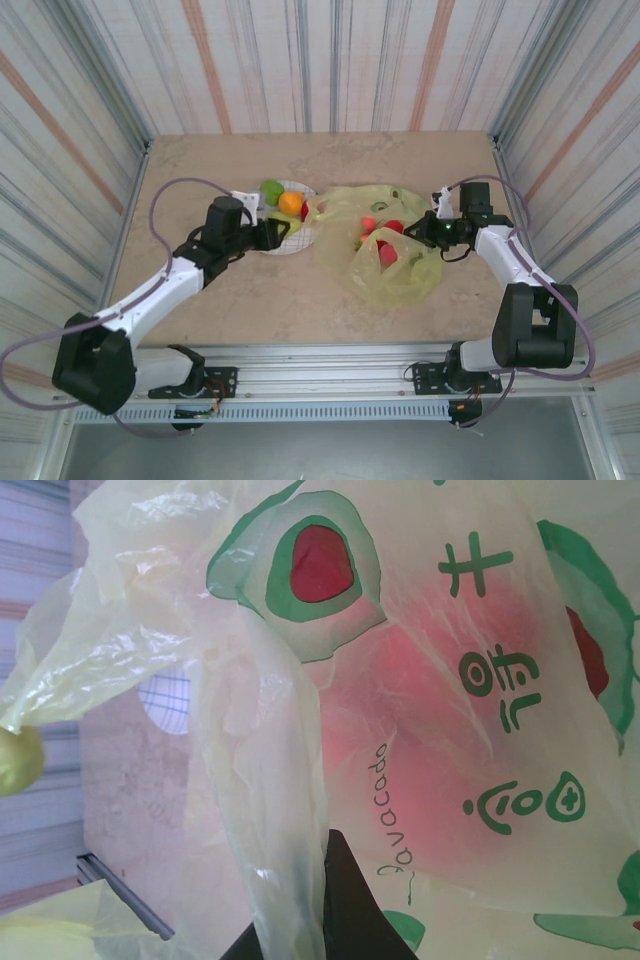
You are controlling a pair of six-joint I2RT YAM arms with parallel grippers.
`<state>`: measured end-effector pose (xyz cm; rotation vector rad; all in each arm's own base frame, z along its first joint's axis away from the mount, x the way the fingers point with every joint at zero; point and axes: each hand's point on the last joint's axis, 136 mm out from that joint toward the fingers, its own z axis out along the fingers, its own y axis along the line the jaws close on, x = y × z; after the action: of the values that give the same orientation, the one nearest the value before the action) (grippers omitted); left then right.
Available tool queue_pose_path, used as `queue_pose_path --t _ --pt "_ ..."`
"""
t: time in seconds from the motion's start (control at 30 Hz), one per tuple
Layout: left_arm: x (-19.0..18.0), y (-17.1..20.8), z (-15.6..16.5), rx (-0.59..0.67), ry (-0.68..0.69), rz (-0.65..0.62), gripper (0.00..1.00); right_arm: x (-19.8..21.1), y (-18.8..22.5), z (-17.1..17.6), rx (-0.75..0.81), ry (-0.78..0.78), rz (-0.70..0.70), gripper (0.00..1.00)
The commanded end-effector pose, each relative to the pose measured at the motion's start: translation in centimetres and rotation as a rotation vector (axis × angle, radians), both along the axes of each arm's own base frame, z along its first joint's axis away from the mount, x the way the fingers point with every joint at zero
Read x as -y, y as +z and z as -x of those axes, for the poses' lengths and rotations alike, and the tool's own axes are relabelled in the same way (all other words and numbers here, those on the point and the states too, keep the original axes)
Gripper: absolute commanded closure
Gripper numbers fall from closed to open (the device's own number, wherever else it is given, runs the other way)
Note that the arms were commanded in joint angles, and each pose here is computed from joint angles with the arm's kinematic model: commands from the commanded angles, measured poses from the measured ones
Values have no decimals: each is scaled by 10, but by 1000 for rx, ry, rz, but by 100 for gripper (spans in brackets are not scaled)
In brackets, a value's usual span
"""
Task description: Place the fruits into the plastic bag
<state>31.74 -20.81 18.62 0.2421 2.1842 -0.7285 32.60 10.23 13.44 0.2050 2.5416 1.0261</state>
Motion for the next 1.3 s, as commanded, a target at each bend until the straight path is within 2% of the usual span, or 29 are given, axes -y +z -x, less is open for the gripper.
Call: queue_pose_path --t 0.0,0.1,0.23,0.47,0.77,0.97,1.27 --pt "34 12 23 109 -165 -69 47 -3 -1 1 -1 20 13 100" --pt "72 9 32 138 -270 -148 48 -4 0 0 3 23 14 100" --pt "101 -14 23 108 -293 -270 49 -6 1 2 5 29 14 100" --pt "133 -50 1 3 -315 -289 50 -7 3 3 10 36 11 100" --pt "193 -71 20 -91 -526 -166 49 -12 5 1 11 48 -6 100" --pt "224 -67 22 -106 -585 -85 49 -20 24 1 40 58 -76 100" --pt "247 -55 19 -92 -634 -12 48 -27 46 5 84 55 -133 100"
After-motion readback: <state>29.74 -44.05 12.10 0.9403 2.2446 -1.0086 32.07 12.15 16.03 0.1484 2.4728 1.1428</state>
